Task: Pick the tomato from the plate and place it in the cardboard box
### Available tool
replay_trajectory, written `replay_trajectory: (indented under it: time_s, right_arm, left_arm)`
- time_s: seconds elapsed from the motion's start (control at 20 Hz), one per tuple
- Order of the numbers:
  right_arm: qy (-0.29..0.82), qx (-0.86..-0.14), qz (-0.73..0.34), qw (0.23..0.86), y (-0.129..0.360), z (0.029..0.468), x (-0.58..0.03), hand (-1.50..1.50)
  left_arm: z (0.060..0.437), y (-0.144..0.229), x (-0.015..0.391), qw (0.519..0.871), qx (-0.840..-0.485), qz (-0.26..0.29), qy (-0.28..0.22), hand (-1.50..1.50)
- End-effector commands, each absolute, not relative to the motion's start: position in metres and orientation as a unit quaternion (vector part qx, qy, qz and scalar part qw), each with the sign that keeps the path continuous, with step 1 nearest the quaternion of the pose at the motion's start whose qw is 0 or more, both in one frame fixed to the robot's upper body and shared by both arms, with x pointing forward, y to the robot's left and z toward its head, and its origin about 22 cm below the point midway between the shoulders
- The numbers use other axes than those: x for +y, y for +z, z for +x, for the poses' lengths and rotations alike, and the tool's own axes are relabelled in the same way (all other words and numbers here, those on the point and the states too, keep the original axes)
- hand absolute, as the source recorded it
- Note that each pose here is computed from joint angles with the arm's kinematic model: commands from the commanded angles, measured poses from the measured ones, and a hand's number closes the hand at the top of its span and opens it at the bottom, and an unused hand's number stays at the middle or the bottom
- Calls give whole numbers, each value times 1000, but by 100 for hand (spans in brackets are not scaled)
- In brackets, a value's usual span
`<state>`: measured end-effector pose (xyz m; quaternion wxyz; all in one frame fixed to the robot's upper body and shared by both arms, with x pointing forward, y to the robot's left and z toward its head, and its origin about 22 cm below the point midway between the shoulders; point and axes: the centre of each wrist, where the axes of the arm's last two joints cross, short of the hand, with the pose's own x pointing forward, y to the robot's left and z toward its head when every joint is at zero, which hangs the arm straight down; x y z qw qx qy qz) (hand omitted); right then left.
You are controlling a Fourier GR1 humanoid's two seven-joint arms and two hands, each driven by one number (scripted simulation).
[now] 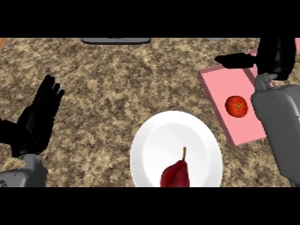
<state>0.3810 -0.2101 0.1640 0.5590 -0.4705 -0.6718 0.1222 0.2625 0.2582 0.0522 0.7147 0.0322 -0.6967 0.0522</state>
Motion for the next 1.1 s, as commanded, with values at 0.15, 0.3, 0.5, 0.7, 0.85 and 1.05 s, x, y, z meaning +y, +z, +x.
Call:
replay_trajectory:
  time_s: [0.15, 0.3, 0.5, 0.7, 0.85, 1.05]
  right_arm:
    - [-54, -735, -350, 579, 185, 363, -243, -150]
    - [-89, -749, -328, 569, 187, 347, -260, -150]
    - [-109, -751, -325, 564, 167, 325, -289, -150]
    - [-136, -758, -337, 542, 166, 311, -305, -150]
    - [-133, -759, -331, 544, 150, 278, -332, -150]
    - [-126, -758, -338, 544, 141, 272, -338, -150]
  left_arm:
    - [260, 50, 261, 712, -699, 40, 55, 0]
    - [262, 55, 261, 715, -696, 29, 55, 0]
    - [271, 40, 261, 713, -699, 34, 45, 0]
    - [264, 54, 265, 716, -695, 29, 61, 0]
    - [264, 57, 268, 715, -696, 32, 53, 0]
    - [253, 43, 257, 715, -697, 24, 51, 0]
